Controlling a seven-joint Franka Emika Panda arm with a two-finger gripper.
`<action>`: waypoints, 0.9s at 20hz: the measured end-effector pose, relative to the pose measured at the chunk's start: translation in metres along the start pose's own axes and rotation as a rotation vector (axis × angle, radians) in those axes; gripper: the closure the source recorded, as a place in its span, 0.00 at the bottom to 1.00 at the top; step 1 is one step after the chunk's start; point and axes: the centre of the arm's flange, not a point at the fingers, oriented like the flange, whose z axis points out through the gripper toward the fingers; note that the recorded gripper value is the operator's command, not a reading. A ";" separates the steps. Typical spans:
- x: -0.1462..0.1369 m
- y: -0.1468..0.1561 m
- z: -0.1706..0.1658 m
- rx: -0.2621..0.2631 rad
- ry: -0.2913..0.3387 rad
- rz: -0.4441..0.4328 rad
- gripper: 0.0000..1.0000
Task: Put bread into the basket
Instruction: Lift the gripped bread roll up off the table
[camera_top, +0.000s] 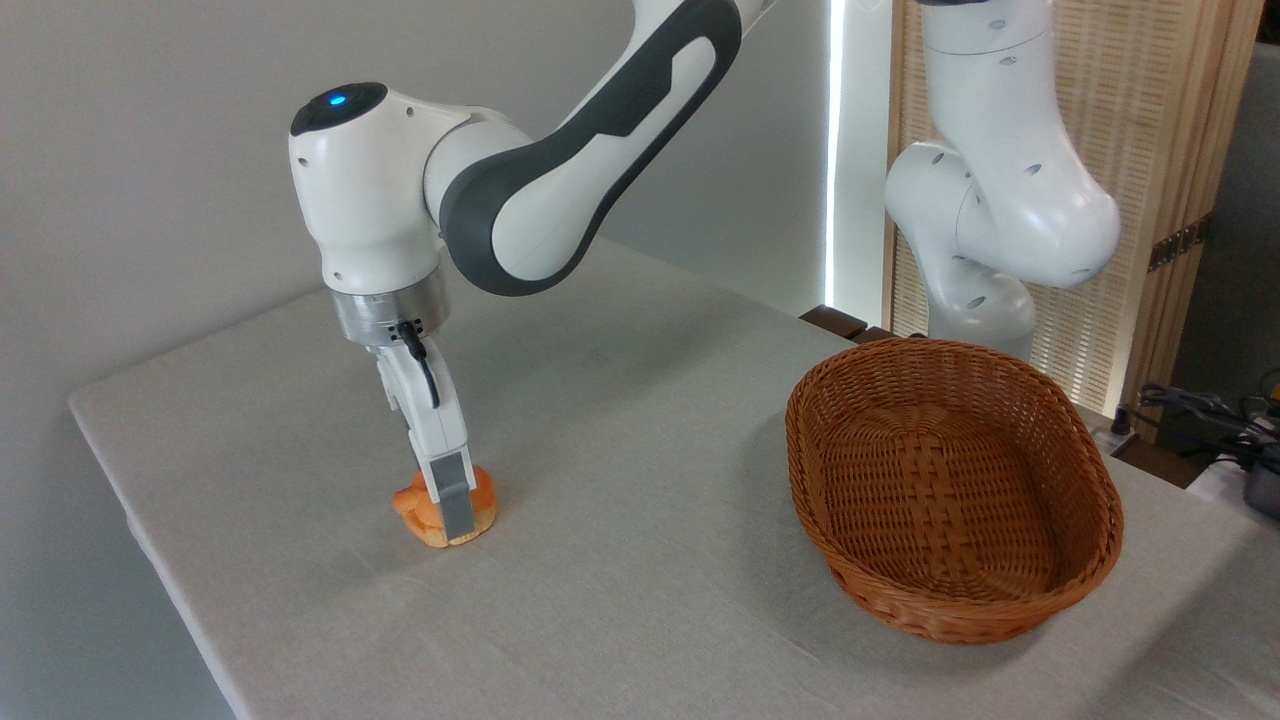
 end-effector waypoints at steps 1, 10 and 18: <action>0.000 0.000 0.000 0.000 0.000 0.004 0.74; 0.000 0.000 -0.008 0.012 0.010 0.006 0.74; -0.049 0.008 -0.110 0.039 -0.004 -0.053 0.72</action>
